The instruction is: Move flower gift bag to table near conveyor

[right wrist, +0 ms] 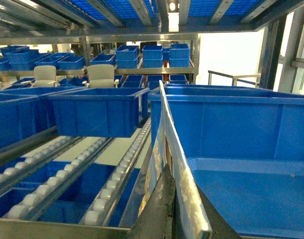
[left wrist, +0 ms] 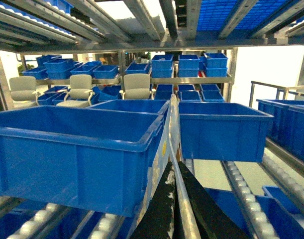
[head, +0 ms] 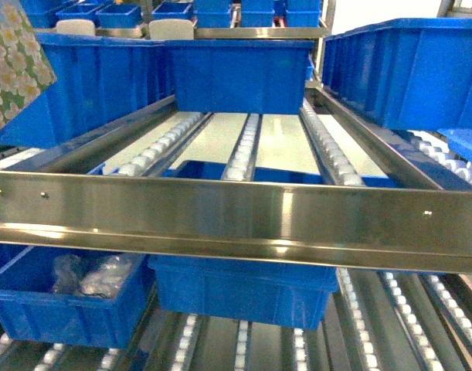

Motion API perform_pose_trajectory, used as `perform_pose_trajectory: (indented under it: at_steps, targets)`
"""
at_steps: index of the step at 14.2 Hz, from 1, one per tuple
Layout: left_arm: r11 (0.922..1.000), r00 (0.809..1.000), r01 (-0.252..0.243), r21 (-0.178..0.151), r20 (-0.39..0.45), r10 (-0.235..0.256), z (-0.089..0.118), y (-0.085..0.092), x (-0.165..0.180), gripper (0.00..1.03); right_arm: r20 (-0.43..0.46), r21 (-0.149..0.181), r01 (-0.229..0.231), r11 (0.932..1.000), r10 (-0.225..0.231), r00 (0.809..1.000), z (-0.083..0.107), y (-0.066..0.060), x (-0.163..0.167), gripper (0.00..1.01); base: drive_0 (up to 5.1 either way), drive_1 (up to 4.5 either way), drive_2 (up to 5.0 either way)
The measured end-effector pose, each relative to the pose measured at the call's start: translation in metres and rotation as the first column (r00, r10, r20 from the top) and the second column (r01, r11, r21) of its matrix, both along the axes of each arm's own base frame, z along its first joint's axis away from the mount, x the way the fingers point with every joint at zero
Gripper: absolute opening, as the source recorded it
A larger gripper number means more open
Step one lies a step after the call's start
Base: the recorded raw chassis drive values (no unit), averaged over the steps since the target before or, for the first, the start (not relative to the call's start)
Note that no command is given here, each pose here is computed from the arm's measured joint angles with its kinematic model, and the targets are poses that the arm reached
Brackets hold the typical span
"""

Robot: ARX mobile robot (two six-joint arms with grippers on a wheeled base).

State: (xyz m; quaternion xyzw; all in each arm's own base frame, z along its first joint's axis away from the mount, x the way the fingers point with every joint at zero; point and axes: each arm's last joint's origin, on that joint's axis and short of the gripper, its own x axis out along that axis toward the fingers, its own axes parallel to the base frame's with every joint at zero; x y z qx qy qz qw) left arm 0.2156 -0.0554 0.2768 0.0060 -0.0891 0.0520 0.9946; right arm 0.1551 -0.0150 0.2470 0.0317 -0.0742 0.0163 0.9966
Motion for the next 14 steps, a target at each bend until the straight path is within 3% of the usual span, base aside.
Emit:
perform_pose_trajectory:
  at_steps: [14]
  targets:
    - [1.0, 1.0, -0.002, 0.001, -0.003, 0.002, -0.0001, 0.0002, -0.0001, 0.02, 0.0, 0.0, 0.0, 1.0, 0.0, 1.0, -0.0001, 0.0001, 0.0, 0.02, -5.0, 1.45, 3.2]
